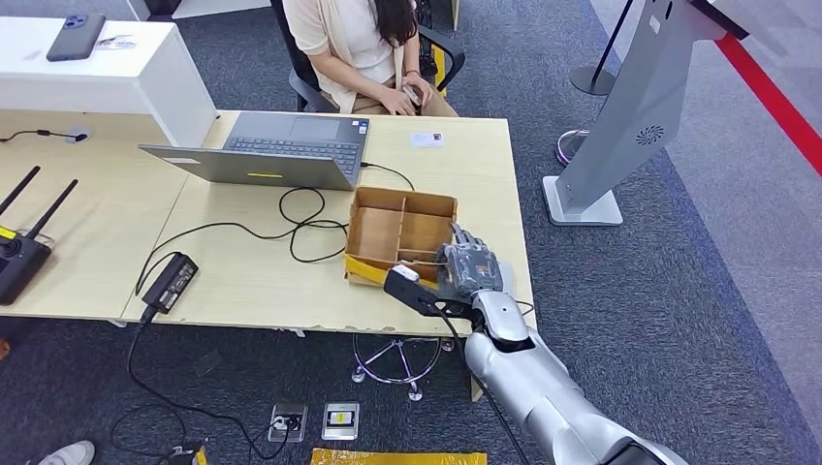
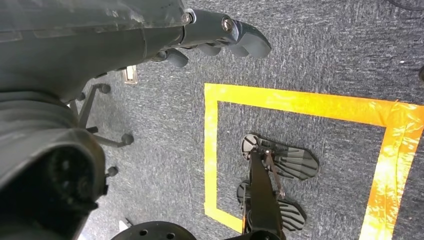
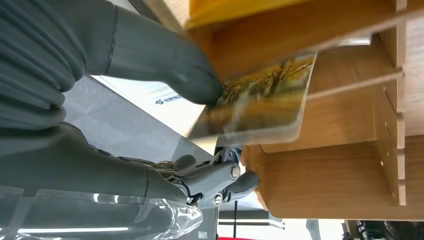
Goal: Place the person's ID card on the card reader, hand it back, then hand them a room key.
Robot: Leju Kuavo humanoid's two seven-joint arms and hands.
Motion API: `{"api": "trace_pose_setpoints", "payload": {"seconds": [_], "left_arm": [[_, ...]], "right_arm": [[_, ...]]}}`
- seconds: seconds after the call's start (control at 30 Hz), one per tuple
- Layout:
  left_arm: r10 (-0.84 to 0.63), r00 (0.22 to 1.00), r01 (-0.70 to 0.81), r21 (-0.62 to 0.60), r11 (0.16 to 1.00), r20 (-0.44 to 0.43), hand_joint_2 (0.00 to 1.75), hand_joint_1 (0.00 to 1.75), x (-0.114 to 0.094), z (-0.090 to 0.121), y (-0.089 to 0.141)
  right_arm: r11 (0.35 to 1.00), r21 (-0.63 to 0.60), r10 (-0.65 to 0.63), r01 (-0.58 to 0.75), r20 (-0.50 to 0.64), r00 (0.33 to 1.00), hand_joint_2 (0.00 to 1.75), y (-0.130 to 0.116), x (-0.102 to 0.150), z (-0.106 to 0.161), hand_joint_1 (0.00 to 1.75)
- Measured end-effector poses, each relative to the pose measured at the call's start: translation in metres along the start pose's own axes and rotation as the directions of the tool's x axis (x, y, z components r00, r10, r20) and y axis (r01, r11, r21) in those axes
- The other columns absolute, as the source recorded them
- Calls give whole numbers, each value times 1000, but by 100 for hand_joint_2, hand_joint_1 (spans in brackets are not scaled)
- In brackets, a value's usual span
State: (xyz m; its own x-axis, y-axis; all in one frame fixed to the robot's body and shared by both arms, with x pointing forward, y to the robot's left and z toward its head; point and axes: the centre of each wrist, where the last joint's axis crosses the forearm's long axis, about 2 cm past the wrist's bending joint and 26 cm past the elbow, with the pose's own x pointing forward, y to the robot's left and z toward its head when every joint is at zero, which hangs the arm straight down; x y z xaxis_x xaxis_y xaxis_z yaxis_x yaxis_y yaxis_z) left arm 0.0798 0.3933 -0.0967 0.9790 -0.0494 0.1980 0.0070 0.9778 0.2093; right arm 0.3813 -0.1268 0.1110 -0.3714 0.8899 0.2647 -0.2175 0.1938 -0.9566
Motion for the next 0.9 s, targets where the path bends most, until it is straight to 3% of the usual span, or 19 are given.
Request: {"api": "trace_pose_setpoints", "payload": {"seconds": [0.7, 0.9], "left_arm": [[-17, 1000, 17, 5, 1000, -5, 0, 0, 0, 0, -1], [-20, 1000, 20, 3, 1000, -2, 0, 0, 0, 0, -1]], "right_arm": [[1000, -11, -4, 4, 9, 1000, 175, -2, 1, -1, 175], [994, -100, 38, -36, 17, 999, 175, -37, -4, -17, 175]]}}
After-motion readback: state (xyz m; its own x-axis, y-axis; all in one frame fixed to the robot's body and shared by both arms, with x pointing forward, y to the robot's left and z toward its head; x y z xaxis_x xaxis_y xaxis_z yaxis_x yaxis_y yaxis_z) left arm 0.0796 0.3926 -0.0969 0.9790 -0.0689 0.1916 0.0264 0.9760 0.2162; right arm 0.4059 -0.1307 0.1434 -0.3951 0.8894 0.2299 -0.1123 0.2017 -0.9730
